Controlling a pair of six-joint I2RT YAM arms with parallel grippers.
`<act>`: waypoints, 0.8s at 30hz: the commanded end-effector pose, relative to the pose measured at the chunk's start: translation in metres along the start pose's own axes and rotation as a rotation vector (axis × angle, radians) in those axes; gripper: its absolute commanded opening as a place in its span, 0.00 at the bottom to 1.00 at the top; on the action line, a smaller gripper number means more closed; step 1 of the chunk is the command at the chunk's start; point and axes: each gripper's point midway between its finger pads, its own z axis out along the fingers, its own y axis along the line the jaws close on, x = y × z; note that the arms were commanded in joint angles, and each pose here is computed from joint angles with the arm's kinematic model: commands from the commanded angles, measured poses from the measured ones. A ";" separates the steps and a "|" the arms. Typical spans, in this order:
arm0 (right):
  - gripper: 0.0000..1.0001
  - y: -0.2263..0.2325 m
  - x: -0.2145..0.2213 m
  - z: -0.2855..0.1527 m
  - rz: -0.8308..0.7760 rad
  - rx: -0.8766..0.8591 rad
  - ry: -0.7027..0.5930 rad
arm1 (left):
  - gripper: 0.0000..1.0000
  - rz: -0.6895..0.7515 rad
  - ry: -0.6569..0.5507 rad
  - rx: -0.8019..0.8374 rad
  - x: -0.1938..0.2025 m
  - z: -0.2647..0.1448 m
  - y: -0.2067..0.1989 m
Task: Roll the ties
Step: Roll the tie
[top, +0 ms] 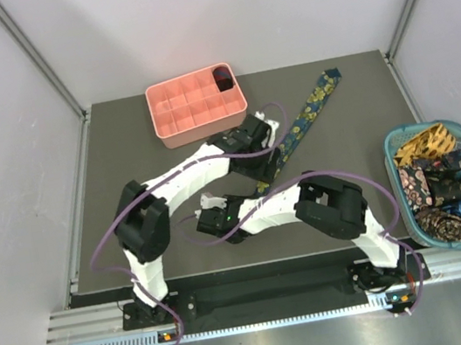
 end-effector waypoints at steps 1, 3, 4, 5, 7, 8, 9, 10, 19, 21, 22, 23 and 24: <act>0.04 0.017 0.001 0.002 0.033 -0.129 -0.016 | 0.73 -0.042 -0.270 0.038 -0.062 -0.054 0.001; 0.04 0.015 -0.002 -0.002 0.044 -0.145 -0.033 | 0.75 -0.085 -0.327 0.024 -0.069 -0.072 0.013; 0.04 0.015 -0.004 -0.004 0.052 -0.161 -0.044 | 0.78 -0.116 -0.381 0.009 -0.077 -0.080 0.020; 0.04 0.012 -0.008 -0.008 0.067 -0.168 -0.060 | 0.80 -0.139 -0.412 0.003 -0.073 -0.091 0.027; 0.04 0.013 -0.012 -0.012 0.079 -0.202 -0.081 | 0.84 -0.233 -0.468 0.002 -0.074 -0.102 0.051; 0.04 0.009 -0.016 -0.016 0.094 -0.212 -0.099 | 0.87 -0.268 -0.519 0.008 -0.070 -0.113 0.059; 0.04 0.008 -0.016 -0.018 0.098 -0.222 -0.105 | 0.94 -0.325 -0.551 0.015 -0.069 -0.120 0.079; 0.04 0.011 -0.019 -0.020 0.102 -0.248 -0.122 | 0.99 -0.390 -0.574 0.026 -0.065 -0.124 0.088; 0.03 0.003 -0.034 -0.037 0.204 -0.443 -0.222 | 0.99 -0.609 -0.709 -0.096 -0.007 -0.140 0.152; 0.02 -0.002 -0.036 -0.038 0.242 -0.485 -0.241 | 0.99 -0.638 -0.726 -0.096 0.002 -0.140 0.157; 0.02 0.002 -0.039 -0.042 0.255 -0.536 -0.258 | 0.99 -0.652 -0.731 -0.090 0.005 -0.139 0.157; 0.02 -0.002 -0.042 -0.046 0.275 -0.560 -0.277 | 0.99 -0.660 -0.730 -0.087 0.013 -0.136 0.156; 0.02 -0.007 -0.041 -0.043 0.302 -0.579 -0.284 | 0.99 -0.668 -0.733 -0.090 0.016 -0.135 0.157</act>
